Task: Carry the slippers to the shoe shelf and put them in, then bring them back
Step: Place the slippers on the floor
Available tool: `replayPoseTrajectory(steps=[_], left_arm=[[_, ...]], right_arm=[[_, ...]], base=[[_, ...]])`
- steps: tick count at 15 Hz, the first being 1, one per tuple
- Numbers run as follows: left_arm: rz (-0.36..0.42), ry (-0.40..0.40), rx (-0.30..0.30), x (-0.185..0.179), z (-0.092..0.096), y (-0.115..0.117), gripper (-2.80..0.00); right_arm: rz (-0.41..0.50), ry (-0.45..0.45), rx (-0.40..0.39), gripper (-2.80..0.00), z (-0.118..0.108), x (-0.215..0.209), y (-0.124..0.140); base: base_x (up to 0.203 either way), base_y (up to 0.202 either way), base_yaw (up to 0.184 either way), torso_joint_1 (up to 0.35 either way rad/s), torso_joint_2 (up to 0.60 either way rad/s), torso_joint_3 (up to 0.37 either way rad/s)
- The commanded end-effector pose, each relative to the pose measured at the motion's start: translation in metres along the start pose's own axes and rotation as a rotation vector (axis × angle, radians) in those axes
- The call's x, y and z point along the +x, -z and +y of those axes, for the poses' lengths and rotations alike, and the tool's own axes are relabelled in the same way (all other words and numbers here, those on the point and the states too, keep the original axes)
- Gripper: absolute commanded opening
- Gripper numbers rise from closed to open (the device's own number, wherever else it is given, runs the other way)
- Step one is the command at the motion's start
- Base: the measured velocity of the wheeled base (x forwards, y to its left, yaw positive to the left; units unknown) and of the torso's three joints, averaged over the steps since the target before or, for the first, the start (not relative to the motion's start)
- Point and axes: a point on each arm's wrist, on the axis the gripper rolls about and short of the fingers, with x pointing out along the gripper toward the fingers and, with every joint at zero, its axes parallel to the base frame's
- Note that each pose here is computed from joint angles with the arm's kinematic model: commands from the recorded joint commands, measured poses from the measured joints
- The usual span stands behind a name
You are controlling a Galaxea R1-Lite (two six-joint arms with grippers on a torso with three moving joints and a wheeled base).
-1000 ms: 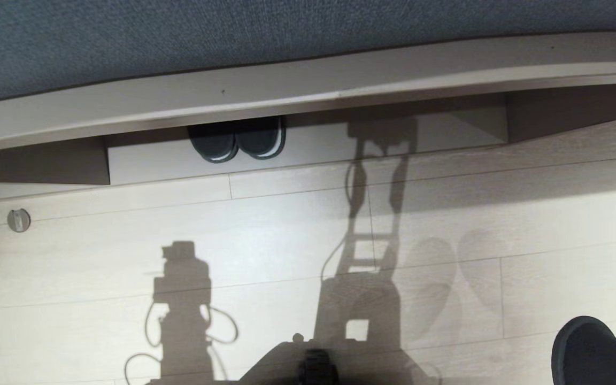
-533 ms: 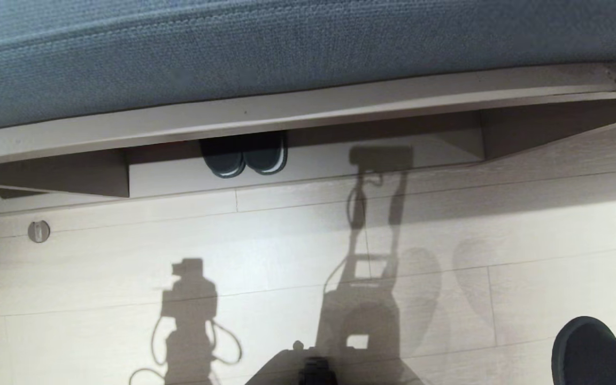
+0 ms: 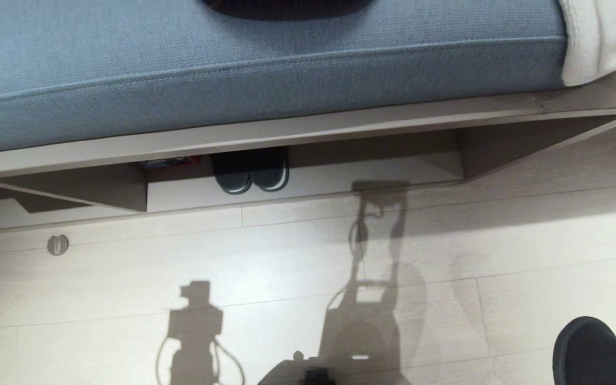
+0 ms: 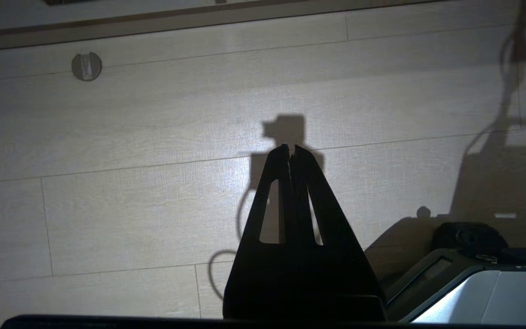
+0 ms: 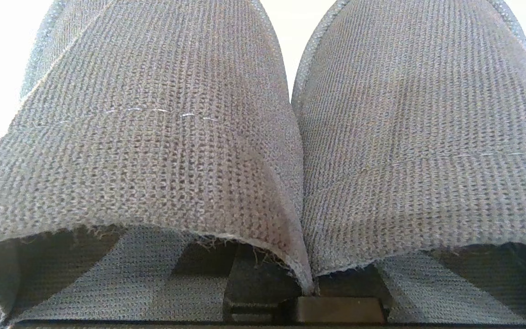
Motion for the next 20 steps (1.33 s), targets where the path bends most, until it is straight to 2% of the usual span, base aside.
replayPoseTrajectory(steps=[1, 20], left_arm=[[-0.001, -0.002, -0.001, 0.0000, 0.0000, -0.0001, -2.80], [-0.001, -0.002, -0.002, 0.0000, 0.0000, -0.0001, -2.80]], right_arm=[[0.003, -0.002, -0.001, -2.80, 0.0000, 0.0003, -0.0002], [0.003, -0.001, -0.004, -2.80, 0.0000, 0.0003, -0.0002]], base=[[0.000, 0.000, 0.000, 0.002, 0.01, 0.202], [0.000, 0.000, 0.000, 0.001, 0.00, 0.203]])
